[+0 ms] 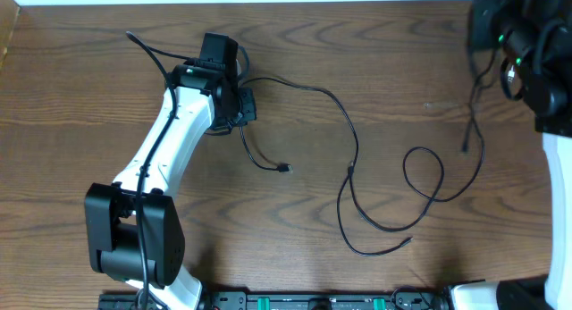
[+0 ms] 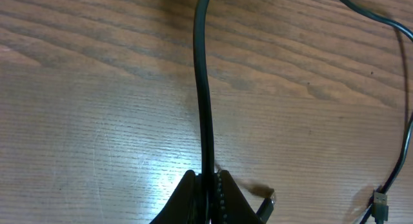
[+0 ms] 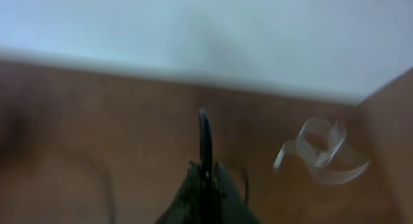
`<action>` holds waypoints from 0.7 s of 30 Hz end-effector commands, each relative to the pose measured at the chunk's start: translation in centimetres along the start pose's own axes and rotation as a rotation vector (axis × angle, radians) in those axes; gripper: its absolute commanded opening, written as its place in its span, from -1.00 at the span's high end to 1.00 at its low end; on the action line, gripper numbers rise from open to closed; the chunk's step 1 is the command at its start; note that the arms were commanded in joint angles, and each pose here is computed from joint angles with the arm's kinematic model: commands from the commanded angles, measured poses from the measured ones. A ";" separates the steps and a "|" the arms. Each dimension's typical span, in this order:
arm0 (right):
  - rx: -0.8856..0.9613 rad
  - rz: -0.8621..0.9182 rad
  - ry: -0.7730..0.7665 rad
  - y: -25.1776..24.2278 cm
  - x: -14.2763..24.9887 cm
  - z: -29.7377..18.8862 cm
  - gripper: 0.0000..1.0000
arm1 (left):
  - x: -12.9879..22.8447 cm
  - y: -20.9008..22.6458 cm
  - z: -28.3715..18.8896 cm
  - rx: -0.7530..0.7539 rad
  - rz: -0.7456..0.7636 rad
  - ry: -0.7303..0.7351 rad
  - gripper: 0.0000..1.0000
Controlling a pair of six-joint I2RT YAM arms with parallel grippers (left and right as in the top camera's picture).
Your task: Untangle cables
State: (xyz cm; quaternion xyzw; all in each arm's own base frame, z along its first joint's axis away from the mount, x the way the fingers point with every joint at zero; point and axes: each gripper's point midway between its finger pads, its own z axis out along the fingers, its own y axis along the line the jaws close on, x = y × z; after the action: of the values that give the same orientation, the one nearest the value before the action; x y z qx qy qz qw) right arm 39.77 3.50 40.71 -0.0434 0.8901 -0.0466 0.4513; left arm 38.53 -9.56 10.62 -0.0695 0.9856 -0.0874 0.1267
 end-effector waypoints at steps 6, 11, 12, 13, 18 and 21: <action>-0.226 0.082 0.557 5.1 11.2 4.9 0.98 | 0.0 0.3 0.4 -0.014 -0.008 0.009 0.85; -0.231 0.029 0.830 6.0 16.8 5.7 0.97 | 0.0 0.3 0.4 -0.014 -0.007 0.008 0.85; -0.235 0.017 0.851 6.2 17.4 5.8 0.97 | 0.0 0.3 0.4 -0.014 -0.007 0.008 0.85; -0.235 0.008 0.869 6.5 18.0 6.0 0.97 | 0.0 0.3 0.4 -0.014 -0.007 0.008 0.85; -0.243 -0.025 0.950 8.1 21.6 6.0 0.97 | 0.0 0.3 0.4 -0.014 -0.007 0.008 0.85; -0.237 -0.025 1.005 8.9 24.7 5.8 0.97 | 0.0 0.3 0.4 -0.014 -0.007 0.009 0.85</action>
State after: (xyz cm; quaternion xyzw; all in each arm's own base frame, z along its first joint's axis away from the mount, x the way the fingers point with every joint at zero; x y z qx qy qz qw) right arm 31.66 8.63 17.17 -0.0838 0.9957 0.0306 -0.0258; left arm 38.54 -9.54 10.62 -0.0696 0.9856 -0.0869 0.1271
